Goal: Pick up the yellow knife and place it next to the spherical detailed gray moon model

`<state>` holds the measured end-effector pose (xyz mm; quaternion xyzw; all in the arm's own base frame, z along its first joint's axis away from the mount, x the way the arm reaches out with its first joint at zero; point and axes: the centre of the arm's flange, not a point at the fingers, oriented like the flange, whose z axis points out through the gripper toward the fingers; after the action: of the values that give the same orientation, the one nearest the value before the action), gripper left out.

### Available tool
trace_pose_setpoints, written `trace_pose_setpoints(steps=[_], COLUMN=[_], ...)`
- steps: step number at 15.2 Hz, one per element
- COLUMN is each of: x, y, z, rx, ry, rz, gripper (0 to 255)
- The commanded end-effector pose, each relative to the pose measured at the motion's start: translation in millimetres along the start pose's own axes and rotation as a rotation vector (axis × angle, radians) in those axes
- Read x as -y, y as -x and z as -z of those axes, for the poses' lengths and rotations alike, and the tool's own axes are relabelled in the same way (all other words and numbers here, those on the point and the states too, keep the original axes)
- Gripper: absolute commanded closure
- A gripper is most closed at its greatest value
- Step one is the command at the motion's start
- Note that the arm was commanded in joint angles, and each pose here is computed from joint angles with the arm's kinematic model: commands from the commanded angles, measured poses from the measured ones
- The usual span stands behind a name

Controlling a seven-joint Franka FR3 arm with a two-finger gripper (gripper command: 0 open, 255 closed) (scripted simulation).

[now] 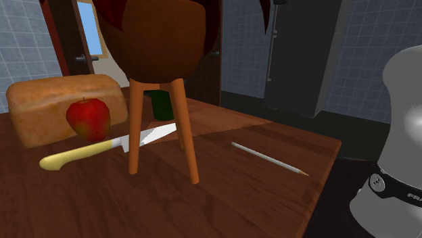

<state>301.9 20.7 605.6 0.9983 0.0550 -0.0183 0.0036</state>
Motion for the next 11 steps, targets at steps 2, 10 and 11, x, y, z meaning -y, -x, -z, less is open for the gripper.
trace_pose_setpoints(steps=[2,10,11], x=[-6.0,-44.7,-48.3], y=[-8.6,-82.7,-92.6], z=[-7.8,-69.3,-76.9], rx=[-0.002,-0.017,-0.019], ry=[0.0,0.001,0.001], rz=[0.028,0.248,0.276], gripper=[0,0,0])
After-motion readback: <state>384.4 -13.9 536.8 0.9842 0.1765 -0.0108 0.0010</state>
